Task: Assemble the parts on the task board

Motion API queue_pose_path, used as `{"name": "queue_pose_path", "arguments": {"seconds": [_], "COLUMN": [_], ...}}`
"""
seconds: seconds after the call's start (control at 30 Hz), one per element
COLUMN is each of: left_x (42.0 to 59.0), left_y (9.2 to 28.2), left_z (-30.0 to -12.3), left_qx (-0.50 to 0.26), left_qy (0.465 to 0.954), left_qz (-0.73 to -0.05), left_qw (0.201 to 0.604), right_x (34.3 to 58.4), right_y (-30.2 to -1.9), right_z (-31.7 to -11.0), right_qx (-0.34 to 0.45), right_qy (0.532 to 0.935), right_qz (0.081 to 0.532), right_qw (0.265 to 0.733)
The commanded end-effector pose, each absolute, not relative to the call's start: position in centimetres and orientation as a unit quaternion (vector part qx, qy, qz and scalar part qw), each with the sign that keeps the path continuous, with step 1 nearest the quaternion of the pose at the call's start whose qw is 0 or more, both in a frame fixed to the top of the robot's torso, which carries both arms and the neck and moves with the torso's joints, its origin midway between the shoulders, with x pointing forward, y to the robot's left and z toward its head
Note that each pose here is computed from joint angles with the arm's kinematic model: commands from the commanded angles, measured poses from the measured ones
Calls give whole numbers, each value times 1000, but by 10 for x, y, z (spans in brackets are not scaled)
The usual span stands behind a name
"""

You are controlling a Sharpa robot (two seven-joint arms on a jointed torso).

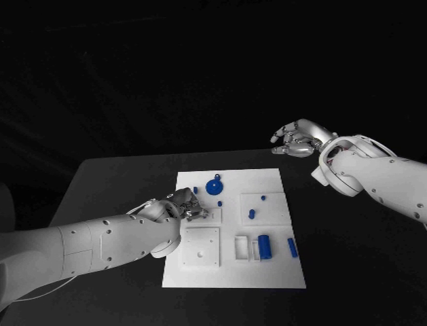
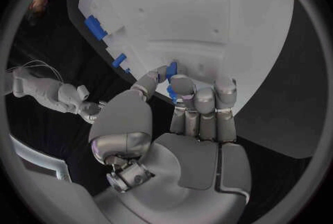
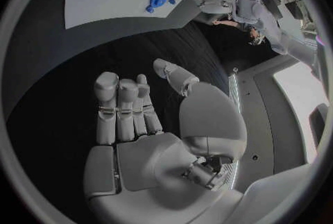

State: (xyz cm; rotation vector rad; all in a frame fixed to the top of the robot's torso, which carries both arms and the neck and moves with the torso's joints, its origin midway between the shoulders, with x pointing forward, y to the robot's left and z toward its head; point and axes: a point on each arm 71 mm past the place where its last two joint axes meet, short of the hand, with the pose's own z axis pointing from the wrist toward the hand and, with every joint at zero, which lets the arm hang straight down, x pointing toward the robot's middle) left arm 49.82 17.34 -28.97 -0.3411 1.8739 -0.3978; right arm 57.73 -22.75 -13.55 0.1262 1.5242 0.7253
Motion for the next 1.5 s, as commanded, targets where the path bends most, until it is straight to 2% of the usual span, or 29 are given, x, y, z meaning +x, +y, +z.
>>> {"name": "queue_pose_path", "arguments": {"seconds": [0.03, 1.5], "left_x": [498, 497], "left_y": [171, 171], "left_z": [-291, -296], "left_qx": [-142, -135], "left_qy": [801, 813], "left_qz": [-174, -169], "left_qw": [555, 541], "right_x": [577, 576], "right_y": [-225, -219], "right_z": [-136, -136], "right_qx": [54, 49], "right_qy": [678, 679], "right_qz": [326, 331], "right_qw": [657, 654]}}
